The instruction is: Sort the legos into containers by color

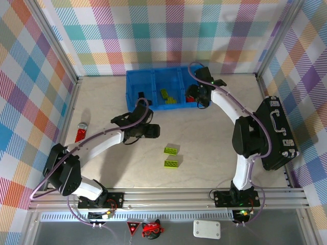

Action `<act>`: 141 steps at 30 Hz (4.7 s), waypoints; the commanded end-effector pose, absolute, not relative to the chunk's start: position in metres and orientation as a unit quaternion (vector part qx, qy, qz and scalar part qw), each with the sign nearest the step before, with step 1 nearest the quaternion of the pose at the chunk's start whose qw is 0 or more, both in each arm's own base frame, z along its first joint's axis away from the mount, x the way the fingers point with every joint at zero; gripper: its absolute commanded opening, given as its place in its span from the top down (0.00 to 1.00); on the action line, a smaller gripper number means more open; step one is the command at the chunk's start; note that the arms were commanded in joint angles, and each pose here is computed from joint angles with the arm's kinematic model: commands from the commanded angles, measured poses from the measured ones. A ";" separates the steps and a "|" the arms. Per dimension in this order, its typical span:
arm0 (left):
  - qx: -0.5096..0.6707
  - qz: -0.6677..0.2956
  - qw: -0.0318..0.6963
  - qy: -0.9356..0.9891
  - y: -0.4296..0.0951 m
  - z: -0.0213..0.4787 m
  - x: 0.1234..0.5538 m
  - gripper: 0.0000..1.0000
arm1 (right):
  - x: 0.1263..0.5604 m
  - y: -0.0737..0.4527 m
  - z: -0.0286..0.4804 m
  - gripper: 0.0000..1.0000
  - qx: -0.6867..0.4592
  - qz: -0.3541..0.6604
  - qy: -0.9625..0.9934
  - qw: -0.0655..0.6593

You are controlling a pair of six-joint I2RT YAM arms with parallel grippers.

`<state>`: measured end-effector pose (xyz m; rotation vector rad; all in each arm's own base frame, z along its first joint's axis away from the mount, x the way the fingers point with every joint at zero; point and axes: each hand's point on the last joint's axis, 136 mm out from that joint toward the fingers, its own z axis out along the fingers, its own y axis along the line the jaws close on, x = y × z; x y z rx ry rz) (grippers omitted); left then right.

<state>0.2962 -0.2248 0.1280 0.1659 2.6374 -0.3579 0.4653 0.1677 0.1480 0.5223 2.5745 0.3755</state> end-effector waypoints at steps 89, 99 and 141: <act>0.111 -0.071 0.165 0.977 -0.329 0.073 0.259 0.35 | 0.386 0.089 0.169 0.26 0.203 0.117 0.938 0.254; 0.121 -0.082 0.237 0.960 -0.344 0.117 0.323 0.35 | 0.372 0.081 0.173 0.26 0.205 0.104 0.938 0.260; 0.084 -0.085 0.448 0.886 -0.317 0.143 0.585 0.31 | 0.327 0.070 0.190 0.28 0.212 0.109 0.933 0.269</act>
